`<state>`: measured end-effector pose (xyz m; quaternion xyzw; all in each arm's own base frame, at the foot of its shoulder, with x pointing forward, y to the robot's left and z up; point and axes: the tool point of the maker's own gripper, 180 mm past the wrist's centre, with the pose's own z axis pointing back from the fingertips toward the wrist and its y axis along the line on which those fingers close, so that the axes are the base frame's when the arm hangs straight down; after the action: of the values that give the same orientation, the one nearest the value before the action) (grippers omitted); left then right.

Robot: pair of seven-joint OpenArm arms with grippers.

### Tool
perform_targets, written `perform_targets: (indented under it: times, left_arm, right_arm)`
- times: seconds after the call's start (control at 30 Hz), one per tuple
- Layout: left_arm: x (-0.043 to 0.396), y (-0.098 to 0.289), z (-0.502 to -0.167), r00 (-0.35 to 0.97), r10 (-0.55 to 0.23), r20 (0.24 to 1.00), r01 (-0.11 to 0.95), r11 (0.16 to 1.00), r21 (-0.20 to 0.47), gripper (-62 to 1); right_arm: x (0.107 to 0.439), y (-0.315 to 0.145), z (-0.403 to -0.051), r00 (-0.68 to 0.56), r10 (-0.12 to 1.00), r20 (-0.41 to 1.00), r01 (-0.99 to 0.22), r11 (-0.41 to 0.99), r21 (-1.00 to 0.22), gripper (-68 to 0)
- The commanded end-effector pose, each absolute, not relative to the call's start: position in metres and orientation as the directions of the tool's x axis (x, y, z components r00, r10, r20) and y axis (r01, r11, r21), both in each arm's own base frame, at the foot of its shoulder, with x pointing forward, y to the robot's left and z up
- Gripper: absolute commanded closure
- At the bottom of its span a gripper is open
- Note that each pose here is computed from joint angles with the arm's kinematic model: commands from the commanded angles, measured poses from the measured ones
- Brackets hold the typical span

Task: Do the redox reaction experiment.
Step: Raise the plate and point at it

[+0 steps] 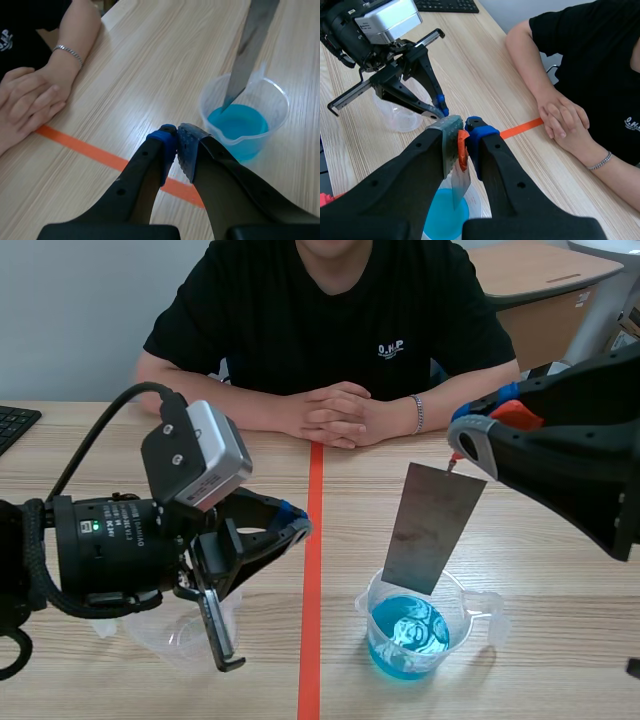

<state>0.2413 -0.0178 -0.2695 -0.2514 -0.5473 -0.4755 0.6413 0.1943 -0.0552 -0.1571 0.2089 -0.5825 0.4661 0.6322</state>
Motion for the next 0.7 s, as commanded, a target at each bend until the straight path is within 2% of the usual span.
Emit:
perform_targets:
  times: [0.0,0.37,0.67]
  left_arm:
    - [0.243,-0.025,-0.257,-0.081,-0.299,0.951,0.883,0.422,0.207,-4.6]
    - [0.249,-0.038,-0.280,-0.061,-0.322,0.945,0.887,0.418,0.199,-4.6]
    - [0.248,-0.048,-0.281,-0.065,-0.308,0.949,0.891,0.411,0.194,-4.6]
  right_arm:
    - [0.193,-0.052,-0.149,-0.141,0.331,0.933,-0.837,0.463,-0.291,-1.5]
    - [0.193,-0.052,-0.149,-0.142,0.330,0.933,-0.837,0.463,-0.291,-1.5]
    - [0.193,-0.052,-0.149,-0.142,0.330,0.933,-0.837,0.463,-0.291,-1.5]
